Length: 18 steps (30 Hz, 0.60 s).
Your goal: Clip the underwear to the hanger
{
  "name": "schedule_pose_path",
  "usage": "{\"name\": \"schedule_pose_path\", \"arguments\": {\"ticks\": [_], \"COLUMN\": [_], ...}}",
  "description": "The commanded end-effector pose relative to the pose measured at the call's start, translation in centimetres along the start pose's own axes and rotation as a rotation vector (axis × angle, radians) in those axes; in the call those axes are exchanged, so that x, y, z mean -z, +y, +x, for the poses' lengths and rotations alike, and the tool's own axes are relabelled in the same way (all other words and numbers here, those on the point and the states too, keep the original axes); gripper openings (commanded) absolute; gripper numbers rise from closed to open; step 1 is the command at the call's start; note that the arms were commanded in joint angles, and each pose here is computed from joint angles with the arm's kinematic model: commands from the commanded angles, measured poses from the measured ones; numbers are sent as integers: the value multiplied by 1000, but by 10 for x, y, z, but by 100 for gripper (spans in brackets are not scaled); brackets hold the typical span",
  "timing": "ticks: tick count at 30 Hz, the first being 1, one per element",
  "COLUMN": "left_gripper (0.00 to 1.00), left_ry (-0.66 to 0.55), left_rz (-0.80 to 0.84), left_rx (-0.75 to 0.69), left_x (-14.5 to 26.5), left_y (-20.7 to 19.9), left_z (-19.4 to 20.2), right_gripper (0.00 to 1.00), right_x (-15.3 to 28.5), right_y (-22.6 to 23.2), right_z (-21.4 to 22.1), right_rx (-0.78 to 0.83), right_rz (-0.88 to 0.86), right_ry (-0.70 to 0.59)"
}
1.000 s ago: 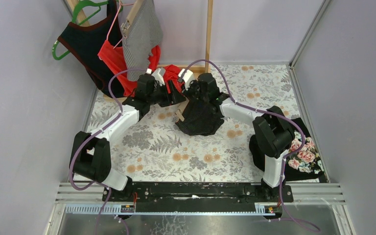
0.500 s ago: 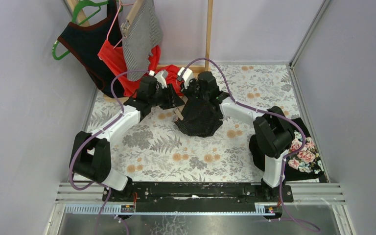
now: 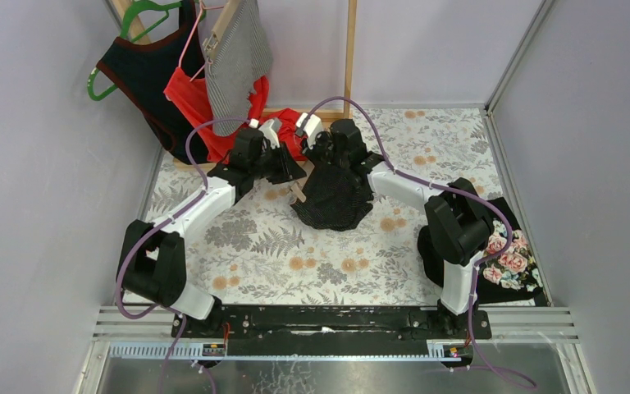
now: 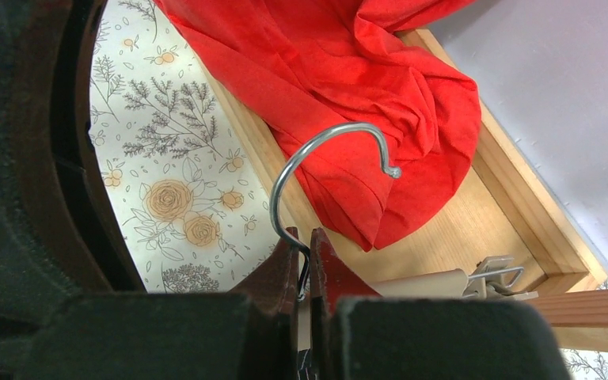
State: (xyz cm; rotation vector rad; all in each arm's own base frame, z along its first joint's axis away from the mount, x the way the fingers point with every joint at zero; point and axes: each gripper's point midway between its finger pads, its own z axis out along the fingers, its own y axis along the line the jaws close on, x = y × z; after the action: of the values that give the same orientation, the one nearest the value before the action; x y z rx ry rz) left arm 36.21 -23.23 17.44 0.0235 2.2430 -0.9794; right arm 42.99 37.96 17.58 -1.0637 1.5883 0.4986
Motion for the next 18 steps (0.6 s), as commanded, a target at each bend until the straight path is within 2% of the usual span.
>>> {"name": "schedule_pose_path", "arguments": {"ticks": [1, 2, 4, 5, 7, 9, 10, 13, 14, 18], "left_gripper": [3, 0, 0, 0, 0, 0, 0, 0, 0, 0], "left_ry": [1, 0, -17, -27, -48, -64, -72, -95, -102, -129], "left_rz": [55, 54, 37, 31, 19, 10, 7, -3, -6, -34], "left_rx": [-31, -30, -31, -33, -38, -44, -49, -57, -61, -73], "left_x": [4, 4, 5, 7, 9, 12, 13, 19, 22, 30], "left_y": [-15, -15, -13, -13, -14, -16, -18, -25, -28, -39], "left_z": [2, 2, -1, -3, -8, -14, -18, -31, -36, -58], "right_gripper": [0, 0, 2, 8, 31, 44, 55, 66, 76, 83], "right_x": [17, 18, 17, 17, 18, 19, 20, 27, 32, 62], "right_y": [-7, -7, -7, -8, -8, -10, -11, -14, -18, -34], "right_z": [-83, -84, -83, -83, -83, -87, -89, -101, -109, -141], "right_rx": [57, 56, 50, 46, 41, 32, 26, 13, 6, -25], "right_rz": [15, 16, 18, 20, 27, 36, 43, 60, 78, 152], "right_ry": [-184, -185, -182, -181, -186, -195, -201, -221, -234, -299]}}
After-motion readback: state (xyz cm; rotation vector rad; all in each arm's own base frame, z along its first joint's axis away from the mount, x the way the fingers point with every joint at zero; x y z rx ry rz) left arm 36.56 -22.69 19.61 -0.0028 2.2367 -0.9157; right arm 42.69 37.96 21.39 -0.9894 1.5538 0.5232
